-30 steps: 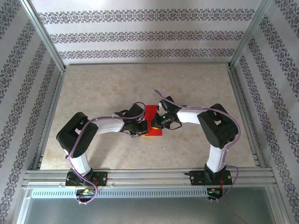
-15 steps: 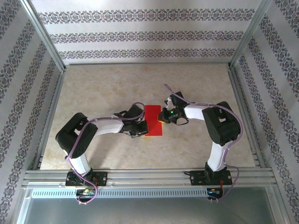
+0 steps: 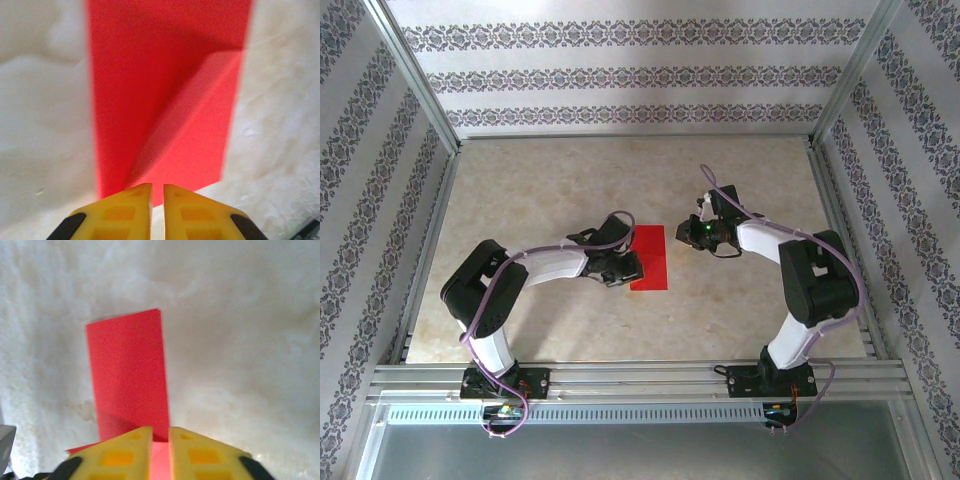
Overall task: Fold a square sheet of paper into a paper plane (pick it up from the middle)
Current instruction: Fold the triangle a second time at the center of the table, then pick up the paper from the center of the table.
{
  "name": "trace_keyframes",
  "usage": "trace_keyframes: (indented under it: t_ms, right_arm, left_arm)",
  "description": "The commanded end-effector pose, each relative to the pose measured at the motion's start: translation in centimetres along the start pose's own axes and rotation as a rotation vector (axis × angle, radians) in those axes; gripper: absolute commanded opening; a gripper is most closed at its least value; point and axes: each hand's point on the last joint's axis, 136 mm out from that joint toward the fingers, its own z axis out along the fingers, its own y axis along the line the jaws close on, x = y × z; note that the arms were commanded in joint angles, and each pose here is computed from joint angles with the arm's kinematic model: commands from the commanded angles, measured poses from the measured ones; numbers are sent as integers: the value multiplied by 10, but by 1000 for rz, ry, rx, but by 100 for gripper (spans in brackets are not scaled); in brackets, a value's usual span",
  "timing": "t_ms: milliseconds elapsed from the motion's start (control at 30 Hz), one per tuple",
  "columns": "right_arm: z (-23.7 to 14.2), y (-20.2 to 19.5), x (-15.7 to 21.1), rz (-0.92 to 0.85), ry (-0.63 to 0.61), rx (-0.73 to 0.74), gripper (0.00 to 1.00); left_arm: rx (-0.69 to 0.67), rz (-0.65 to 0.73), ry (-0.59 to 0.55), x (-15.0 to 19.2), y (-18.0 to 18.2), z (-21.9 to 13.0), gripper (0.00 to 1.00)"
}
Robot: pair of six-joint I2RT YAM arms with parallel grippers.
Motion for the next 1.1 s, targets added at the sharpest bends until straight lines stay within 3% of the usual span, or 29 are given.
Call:
trace_keyframes:
  t_ms: [0, 100, 267, 567, 1067]
  right_arm:
    - [-4, -5, 16, 76, 19, -4, 26]
    - [-2, -1, 29, 130, 40, -23, 35]
    - [8, 9, 46, 182, 75, -37, 39]
    - [25, 15, 60, 218, 119, -16, 38]
    - [42, 13, 64, 273, 120, 69, 33]
  left_arm:
    - [32, 59, -76, -22, -23, -20, 15]
    - [-4, 38, -104, -34, -13, -17, 16]
    - [-43, 3, -110, -45, 3, -2, 13]
    - [-100, -60, -130, -53, 28, 16, 9]
    - [-133, -144, -87, -35, 53, 28, 8]
